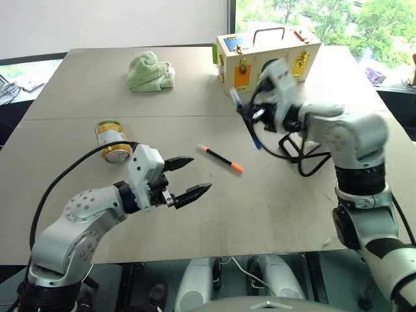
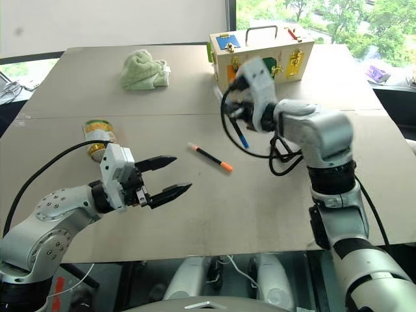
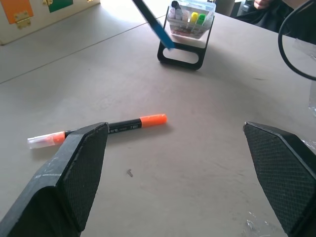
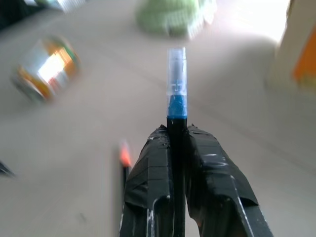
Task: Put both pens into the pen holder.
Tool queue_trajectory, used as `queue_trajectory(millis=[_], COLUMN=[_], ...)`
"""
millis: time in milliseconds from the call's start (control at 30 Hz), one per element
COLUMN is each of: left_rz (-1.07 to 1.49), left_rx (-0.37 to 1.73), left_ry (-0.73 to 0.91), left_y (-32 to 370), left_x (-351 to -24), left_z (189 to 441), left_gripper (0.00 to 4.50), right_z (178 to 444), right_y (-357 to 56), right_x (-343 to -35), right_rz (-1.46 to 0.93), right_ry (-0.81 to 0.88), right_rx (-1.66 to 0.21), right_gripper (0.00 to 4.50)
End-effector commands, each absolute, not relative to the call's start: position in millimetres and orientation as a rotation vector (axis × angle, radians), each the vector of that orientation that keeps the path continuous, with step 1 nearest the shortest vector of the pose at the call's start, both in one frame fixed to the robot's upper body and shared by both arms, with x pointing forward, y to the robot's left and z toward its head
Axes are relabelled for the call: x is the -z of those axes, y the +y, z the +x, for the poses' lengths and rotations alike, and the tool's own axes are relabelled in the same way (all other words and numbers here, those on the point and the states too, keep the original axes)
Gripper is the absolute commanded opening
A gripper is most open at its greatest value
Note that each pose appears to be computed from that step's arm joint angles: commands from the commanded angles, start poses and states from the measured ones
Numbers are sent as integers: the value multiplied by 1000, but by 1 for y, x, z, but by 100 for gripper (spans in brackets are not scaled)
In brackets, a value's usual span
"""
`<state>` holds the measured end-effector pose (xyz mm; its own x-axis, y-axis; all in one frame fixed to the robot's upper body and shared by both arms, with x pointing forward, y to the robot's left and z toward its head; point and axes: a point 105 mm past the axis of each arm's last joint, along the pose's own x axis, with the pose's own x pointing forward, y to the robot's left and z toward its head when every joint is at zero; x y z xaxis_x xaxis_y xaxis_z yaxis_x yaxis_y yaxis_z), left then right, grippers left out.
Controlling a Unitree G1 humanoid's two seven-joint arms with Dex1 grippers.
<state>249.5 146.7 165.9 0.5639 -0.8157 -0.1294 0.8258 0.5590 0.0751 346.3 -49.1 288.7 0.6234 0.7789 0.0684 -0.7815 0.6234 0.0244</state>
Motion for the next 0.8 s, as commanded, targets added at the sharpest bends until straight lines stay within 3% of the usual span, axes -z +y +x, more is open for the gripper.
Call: queue_trajectory(millis=[33, 167, 433, 800], left_rz=[134, 62, 109, 113], left_rx=[998, 1103, 1173, 1156], left_ry=[35, -47, -71, -62], left_y=[143, 132, 128, 133], left_x=[-172, -190, -193, -189], left_z=[251, 247, 245, 242], left_gripper=[450, 450, 450, 450], right_z=[340, 334, 344, 330], right_y=[-96, -122, -136, -147], right_x=[-311, -290, -266, -250], right_rz=[-176, -428, -523, -578], right_ry=[-369, -440, -440, -395], right_rx=[-693, -650, -661, -641], right_gripper=[4, 4, 4, 4])
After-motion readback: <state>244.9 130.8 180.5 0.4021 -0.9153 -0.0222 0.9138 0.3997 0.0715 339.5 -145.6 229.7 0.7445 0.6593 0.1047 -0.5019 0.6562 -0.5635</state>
